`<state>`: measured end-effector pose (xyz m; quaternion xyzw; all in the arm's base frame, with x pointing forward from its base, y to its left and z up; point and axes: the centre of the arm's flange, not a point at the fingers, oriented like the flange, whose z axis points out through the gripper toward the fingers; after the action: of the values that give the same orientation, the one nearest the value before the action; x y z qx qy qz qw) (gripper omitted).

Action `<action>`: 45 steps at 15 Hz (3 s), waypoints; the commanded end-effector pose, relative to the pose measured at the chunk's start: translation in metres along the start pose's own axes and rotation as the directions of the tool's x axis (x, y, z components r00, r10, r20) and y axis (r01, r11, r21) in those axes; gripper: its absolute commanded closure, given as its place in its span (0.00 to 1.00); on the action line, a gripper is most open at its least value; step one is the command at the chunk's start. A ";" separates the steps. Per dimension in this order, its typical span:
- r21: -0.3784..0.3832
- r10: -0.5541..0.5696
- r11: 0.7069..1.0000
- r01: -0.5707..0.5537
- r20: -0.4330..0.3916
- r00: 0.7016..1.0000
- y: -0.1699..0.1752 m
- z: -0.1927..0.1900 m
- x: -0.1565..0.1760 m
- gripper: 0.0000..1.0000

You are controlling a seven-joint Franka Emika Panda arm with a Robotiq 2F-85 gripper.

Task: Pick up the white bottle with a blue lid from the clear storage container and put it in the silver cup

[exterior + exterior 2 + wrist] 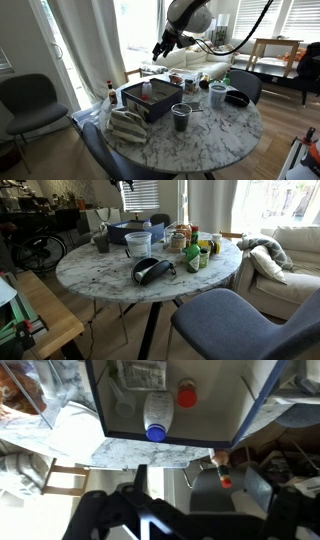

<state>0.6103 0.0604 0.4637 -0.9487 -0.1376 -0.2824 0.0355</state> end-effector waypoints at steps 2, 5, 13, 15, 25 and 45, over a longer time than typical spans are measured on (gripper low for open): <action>-0.187 0.102 0.978 -0.090 0.052 0.993 -0.016 0.101 0.007 0.00; -0.185 0.130 0.977 -0.104 0.136 0.982 -0.029 0.159 0.015 0.00; -0.126 0.133 0.986 -0.108 0.211 0.968 -0.071 0.186 0.036 0.00; -0.128 0.154 0.983 -0.129 0.211 0.965 -0.062 0.187 0.048 0.00; -0.069 0.175 0.984 -0.163 0.245 0.954 0.014 0.224 0.077 0.00; -0.169 0.307 0.948 -0.269 0.266 0.914 0.040 0.251 0.093 0.82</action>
<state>0.8127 0.0750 0.3041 -0.9877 0.0052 -0.1558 0.0107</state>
